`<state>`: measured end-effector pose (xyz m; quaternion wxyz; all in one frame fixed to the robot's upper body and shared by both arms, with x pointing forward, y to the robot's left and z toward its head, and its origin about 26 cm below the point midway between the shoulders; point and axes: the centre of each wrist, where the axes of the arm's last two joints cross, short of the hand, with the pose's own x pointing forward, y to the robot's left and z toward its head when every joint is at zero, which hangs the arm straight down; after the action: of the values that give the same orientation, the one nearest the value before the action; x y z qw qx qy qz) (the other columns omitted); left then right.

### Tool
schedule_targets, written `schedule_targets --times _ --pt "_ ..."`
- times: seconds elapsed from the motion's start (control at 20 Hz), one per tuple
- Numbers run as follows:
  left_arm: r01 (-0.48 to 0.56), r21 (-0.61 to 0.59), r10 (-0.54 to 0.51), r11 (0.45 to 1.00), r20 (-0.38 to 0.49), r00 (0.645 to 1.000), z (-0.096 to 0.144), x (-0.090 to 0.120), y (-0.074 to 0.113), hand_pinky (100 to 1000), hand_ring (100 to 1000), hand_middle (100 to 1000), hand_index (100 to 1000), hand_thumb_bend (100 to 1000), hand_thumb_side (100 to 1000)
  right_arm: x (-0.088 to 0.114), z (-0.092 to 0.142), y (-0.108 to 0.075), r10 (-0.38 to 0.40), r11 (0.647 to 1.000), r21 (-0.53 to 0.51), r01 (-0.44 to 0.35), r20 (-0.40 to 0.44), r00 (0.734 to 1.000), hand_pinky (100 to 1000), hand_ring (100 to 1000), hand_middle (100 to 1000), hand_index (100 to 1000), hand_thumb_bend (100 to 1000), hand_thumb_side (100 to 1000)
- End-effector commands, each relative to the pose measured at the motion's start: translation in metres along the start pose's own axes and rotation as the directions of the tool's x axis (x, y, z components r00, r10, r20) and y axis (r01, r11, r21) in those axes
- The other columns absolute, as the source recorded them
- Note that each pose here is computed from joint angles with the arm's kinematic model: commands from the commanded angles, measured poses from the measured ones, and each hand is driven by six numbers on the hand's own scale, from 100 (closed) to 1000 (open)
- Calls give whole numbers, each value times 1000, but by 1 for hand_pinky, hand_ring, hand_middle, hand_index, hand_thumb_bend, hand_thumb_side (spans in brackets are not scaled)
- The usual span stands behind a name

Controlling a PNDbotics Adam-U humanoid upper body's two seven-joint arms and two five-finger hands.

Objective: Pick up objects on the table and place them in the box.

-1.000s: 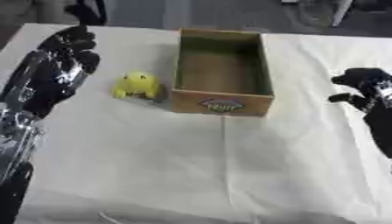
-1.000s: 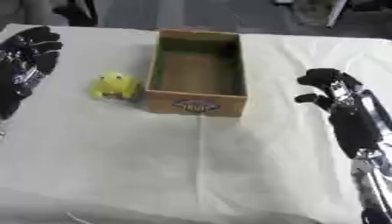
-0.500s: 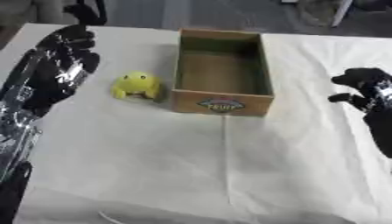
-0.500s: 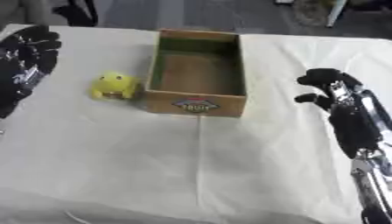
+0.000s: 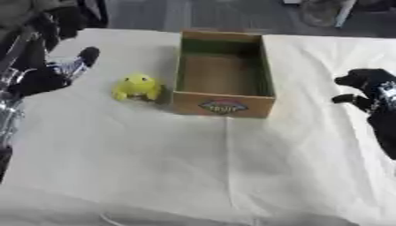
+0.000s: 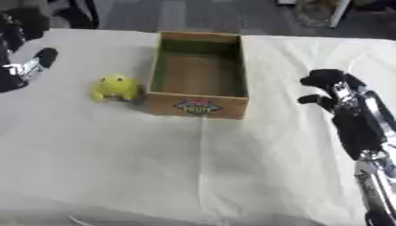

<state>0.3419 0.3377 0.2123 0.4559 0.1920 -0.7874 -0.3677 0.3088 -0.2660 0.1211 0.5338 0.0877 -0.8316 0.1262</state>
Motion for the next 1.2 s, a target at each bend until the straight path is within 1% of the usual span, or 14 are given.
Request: schedule_targets --times 0.05,0.2,0.4,0.6,0.7,0.8,1.0,1.2 --pt "199 -99 -203 975 -32 979 -9 -4 25 921 874 812 902 512 247 6 -2 -3 22 1000 19 -22 14 1000 625 802 639 722 100 667" --pt "281 -176 -296 943 -62 953 -23 -15 33 916 872 813 902 550 247 6 -1 -2 20 999 25 -20 9 1000 626 802 639 722 100 671" --pt "329 -240 -360 913 -99 928 -46 -30 35 914 871 816 899 575 245 4 -1 -1 19 999 36 -19 3 1000 626 802 639 722 100 674" --pt "328 -302 -382 895 -142 913 -67 -48 26 912 870 817 900 581 266 3 -1 0 17 999 42 -17 -3 1000 626 802 639 722 100 676" --pt "331 -338 -402 881 -166 900 -75 -57 20 912 872 822 901 613 287 3 -1 1 17 999 46 -17 -6 1000 626 802 639 722 100 678" --pt "336 -369 -423 867 -188 886 -83 -65 13 911 871 822 898 623 300 2 -1 1 15 999 51 -15 -8 1000 626 802 639 722 100 680" --pt "336 -419 -447 843 -200 872 -92 -77 -3 908 861 810 886 641 317 1 -1 3 14 998 61 -14 -13 1000 626 802 638 722 100 684" --pt "321 -480 -460 816 -204 864 -94 -86 -17 906 847 794 877 655 340 1 -1 4 14 998 67 -13 -14 1000 626 802 638 722 100 685"
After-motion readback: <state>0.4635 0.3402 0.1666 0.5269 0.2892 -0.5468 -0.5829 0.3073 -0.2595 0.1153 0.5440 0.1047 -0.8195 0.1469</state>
